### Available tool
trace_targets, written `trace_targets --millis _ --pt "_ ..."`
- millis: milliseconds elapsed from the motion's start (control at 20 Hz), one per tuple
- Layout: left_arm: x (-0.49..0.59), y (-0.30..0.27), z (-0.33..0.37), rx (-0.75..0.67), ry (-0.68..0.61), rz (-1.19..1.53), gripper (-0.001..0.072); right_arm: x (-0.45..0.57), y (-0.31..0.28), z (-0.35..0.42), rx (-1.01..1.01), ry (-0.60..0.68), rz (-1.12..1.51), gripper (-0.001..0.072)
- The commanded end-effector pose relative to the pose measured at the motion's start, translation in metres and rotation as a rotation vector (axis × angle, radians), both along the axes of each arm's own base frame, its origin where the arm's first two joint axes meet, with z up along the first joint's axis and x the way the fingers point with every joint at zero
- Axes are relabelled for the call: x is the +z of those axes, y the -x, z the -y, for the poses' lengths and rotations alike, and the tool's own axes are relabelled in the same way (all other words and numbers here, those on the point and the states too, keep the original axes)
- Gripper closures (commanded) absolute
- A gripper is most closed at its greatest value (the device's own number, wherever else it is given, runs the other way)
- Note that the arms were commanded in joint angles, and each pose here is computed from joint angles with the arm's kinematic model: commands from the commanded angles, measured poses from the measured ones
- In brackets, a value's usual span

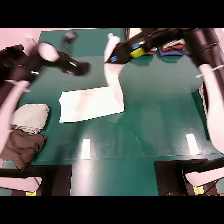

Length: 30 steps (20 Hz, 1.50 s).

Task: Fold the shirts.

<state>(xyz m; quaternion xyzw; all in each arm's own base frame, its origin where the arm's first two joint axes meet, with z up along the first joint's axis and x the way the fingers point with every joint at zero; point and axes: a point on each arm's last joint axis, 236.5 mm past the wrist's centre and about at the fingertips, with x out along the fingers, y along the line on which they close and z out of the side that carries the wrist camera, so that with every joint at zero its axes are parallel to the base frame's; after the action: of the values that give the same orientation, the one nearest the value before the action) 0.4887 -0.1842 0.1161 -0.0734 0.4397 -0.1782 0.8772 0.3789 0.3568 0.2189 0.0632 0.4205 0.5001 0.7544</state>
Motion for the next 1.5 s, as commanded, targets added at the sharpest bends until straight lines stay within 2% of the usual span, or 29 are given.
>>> trace_targets --millis 0,50,100,150,200,350,400,600,800,850,950,1050,1300,1450 --pt "0.105 0.015 -0.118 0.184 -0.12 0.23 0.0683 -0.014 0.024 -0.091 0.094 -0.133 -0.016 0.0695" --pt "0.129 0.025 -0.139 0.228 -0.128 0.279 0.0683 -0.024 0.029 -0.122 0.116 -0.171 0.0 0.0694" --pt "0.149 0.035 -0.157 0.269 -0.13 0.321 0.0683 -0.035 0.033 -0.148 0.127 -0.204 0.017 0.0663" --pt "0.164 0.044 -0.169 0.297 -0.13 0.351 0.0683 -0.045 0.036 -0.17 0.132 -0.231 0.034 0.0465" --pt "0.176 0.052 -0.178 0.32 -0.132 0.375 0.0683 -0.058 0.037 -0.185 0.125 -0.231 0.048 0.0362" --pt "0.188 0.067 -0.184 0.313 -0.161 0.397 0.0683 -0.066 0.026 -0.174 0.116 -0.203 0.043 0.0373" --pt "0.187 0.069 -0.183 0.301 -0.165 0.392 0.0683 -0.067 0.018 -0.158 0.119 -0.17 0.051 0.0408" --pt "0.184 0.07 -0.162 0.251 -0.153 0.386 0.0683 -0.092 -0.029 -0.059 0.023 0.042 0.048 0.041" --pt "0.183 0.072 -0.123 0.159 -0.135 0.392 0.0683 -0.158 -0.046 0.057 -0.161 0.187 -0.165 0.0407" --pt "0.181 0.072 -0.113 0.136 -0.131 0.39 0.0683 -0.178 -0.044 0.08 -0.199 0.206 -0.227 0.0373" --pt "0.176 0.069 -0.095 0.097 -0.115 0.385 0.0683 -0.217 -0.039 0.112 -0.255 0.237 -0.33 0.0169" --pt "0.169 0.063 -0.084 0.077 -0.098 0.373 0.0683 -0.249 -0.029 0.122 -0.271 0.263 -0.409 0.0155" --pt "0.148 0.054 -0.072 0.056 -0.06 0.314 0.0683 -0.284 -0.028 0.077 -0.317 0.098 -0.58 0.0155" --pt "0.147 0.054 -0.071 0.055 -0.059 0.31 0.0683 -0.298 -0.027 0.038 -0.275 0.059 -0.614 0.0155"
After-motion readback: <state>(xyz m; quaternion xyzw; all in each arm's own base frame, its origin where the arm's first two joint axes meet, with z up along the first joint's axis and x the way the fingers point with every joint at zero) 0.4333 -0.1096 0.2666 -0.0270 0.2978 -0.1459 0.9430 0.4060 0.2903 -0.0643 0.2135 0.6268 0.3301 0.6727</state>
